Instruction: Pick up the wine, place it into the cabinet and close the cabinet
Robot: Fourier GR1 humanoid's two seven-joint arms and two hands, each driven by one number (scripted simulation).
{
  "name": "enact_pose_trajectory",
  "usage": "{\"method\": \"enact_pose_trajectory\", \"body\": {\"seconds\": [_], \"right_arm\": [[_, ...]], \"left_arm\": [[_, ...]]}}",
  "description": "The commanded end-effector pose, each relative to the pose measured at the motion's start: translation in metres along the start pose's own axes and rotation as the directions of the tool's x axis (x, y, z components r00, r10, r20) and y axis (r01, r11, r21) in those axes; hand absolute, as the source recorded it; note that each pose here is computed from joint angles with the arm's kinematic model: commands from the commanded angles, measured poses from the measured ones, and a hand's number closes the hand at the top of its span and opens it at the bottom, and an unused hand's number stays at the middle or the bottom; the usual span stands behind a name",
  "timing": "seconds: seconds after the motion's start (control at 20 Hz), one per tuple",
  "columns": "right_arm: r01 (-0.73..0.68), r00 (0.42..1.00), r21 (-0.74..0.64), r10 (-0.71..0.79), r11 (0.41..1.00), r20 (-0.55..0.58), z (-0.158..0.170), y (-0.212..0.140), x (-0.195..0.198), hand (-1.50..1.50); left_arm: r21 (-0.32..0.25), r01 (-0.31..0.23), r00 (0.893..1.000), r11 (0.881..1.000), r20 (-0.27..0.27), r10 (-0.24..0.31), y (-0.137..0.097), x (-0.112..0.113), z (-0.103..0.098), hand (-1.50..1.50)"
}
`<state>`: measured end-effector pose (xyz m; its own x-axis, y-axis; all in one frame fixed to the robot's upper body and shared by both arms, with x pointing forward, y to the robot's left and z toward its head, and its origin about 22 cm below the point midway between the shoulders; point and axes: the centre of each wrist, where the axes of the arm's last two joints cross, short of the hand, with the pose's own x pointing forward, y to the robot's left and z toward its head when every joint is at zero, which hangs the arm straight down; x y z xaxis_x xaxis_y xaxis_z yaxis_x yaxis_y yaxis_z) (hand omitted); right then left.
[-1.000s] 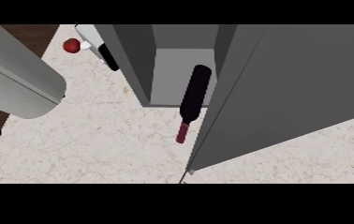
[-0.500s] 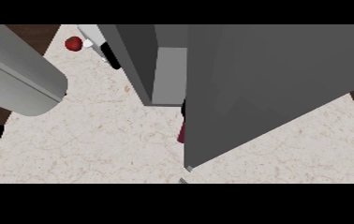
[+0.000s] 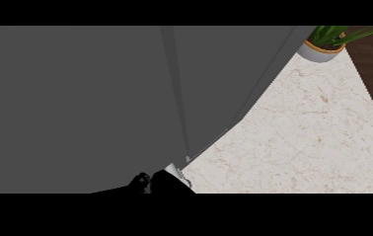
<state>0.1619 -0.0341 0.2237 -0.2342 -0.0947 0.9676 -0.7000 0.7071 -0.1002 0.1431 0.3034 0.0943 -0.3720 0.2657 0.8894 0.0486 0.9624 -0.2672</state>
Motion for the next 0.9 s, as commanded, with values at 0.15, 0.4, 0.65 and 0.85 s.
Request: {"method": "enact_pose_trajectory", "body": {"seconds": [0.15, 0.4, 0.65, 0.85], "right_arm": [[-0.026, 0.999, -0.056, 0.027, 0.998, 0.016, -0.086, -0.014, 0.025, 1.50], [-0.186, 0.980, -0.114, 0.192, 0.976, 0.045, -0.120, -0.041, 0.019, 1.50], [-0.201, 0.979, -0.180, 0.205, 0.963, 0.001, -0.149, -0.057, 0.006, 1.50], [-0.191, 0.982, -0.183, 0.188, 0.964, -0.031, -0.162, -0.094, -0.012, 1.50]], "left_arm": [[0.024, 0.009, 1.000, 1.000, 0.027, -0.010, -0.013, 0.001, -0.004, -1.50], [0.018, 0.026, 1.000, 1.000, -0.015, -0.025, 0.006, -0.005, -0.002, -1.50], [0.037, 0.022, 1.000, 0.999, 0.013, -0.023, 0.004, -0.013, 0.001, -1.50], [0.019, 0.016, 1.000, 1.000, 0.020, -0.016, -0.007, 0.003, -0.011, -1.50]]}}
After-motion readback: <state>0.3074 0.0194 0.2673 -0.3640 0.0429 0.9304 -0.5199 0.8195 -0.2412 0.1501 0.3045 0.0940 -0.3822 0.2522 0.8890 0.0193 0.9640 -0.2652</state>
